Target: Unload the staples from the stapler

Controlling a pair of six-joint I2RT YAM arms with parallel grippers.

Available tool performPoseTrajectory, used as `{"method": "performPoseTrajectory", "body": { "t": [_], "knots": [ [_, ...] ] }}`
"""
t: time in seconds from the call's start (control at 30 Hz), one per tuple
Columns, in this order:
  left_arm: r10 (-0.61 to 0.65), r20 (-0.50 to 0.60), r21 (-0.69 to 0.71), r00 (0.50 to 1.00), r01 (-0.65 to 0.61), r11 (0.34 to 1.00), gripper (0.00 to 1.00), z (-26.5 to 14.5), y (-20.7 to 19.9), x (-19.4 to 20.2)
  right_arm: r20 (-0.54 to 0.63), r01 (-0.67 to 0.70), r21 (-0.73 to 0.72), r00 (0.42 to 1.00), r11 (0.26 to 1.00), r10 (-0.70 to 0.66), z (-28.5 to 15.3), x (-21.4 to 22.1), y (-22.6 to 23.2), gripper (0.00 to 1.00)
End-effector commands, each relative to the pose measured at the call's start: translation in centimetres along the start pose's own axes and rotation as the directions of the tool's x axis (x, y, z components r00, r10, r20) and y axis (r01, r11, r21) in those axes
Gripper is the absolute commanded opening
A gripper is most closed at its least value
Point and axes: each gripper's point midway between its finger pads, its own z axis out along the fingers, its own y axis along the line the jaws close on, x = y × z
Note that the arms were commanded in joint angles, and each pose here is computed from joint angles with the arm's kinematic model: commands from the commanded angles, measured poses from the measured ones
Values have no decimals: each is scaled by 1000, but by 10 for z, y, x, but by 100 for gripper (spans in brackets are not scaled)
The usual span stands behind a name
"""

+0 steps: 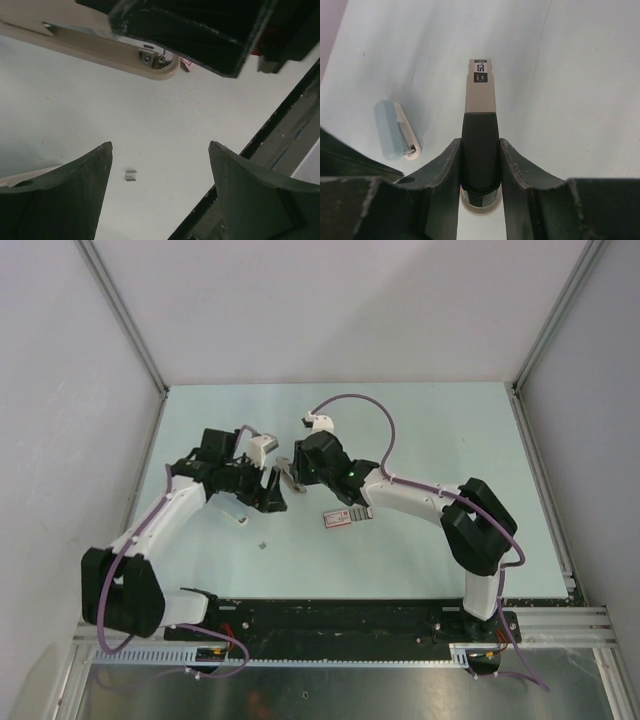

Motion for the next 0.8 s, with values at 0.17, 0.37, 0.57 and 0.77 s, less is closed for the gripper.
{"method": "performPoseTrajectory", "body": {
  "t": [0.17,0.37,0.57,0.77],
  "knots": [
    [-48,26,39,999,47,998,77,16,-4,-24,86,-34,21,996,999,32,3,-15,4,0],
    [-53,55,48,997,51,998,76,13,-7,-32,50,8,59,999,998,-11,19,9,-4,0],
    [-47,100,53,994,42,998,75,1,-11,-41,-15,49,92,999,995,-48,25,34,-12,0],
    [-37,175,38,984,31,999,75,-22,-15,-52,-106,97,101,991,990,-86,24,49,-15,0]
  ]
}}
